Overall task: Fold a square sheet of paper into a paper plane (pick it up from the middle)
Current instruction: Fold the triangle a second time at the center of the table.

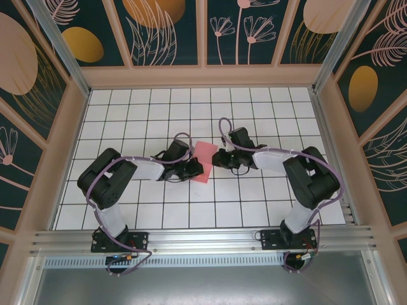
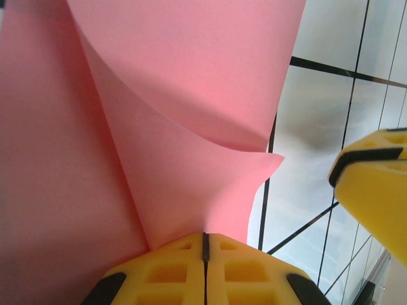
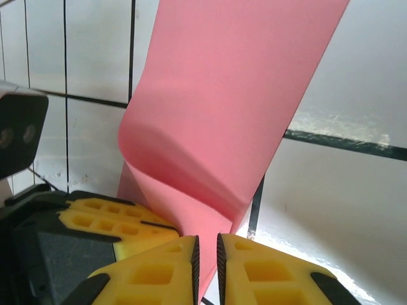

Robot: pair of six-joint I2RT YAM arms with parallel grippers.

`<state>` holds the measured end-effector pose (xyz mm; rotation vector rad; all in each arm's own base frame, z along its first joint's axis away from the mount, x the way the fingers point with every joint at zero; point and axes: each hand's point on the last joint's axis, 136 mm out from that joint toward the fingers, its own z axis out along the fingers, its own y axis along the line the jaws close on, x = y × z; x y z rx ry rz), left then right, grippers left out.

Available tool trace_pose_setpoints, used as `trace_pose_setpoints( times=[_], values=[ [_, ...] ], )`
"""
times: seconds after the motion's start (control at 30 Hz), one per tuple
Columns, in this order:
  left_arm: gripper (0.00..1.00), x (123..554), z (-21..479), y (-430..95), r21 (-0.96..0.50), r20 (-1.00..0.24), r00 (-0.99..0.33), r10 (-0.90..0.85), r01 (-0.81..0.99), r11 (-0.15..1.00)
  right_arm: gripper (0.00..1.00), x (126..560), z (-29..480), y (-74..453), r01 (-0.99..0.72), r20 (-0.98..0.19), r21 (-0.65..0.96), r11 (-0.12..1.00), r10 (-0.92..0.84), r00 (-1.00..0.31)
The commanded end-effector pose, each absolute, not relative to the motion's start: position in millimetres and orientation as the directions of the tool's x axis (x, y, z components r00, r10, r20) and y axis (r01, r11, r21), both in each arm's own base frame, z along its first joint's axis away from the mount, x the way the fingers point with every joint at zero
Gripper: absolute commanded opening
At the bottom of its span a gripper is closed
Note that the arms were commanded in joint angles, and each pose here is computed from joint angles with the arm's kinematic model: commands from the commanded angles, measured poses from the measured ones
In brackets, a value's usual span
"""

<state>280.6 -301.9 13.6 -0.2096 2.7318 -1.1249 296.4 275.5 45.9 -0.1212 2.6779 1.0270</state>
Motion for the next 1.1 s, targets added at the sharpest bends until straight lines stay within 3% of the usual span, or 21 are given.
trace_pose_setpoints(
  times=[0.0, 0.33, 0.67, 1.07],
  values=[
    [0.09, 272.6, -7.6, -279.6, -0.625, -0.081, -0.965, -0.248, -0.145, 0.767, 0.14, 293.4, 52.5, 280.0, -0.192, -0.285, 0.679, 0.709, 0.014, -0.958],
    [0.09, 271.0, -9.8, -278.6, -0.612, -0.073, -0.967, -0.243, -0.149, 0.777, 0.06, 295.2, 40.1, 298.5, -0.197, -0.252, 0.693, 0.693, -0.023, -0.968],
    [0.08, 271.8, -8.3, -279.5, -0.616, -0.074, -0.968, -0.241, -0.145, 0.774, 0.04, 299.0, 30.0, 305.2, -0.19, -0.231, 0.695, 0.693, -0.035, -0.972],
    [0.13, 300.4, 49.4, -298.9, -0.672, -0.223, -0.954, -0.199, 0.003, 0.74, 0.02, 285.8, -13.6, 271.6, -0.144, -0.161, 0.536, 0.832, -0.067, -0.985]
  ],
)
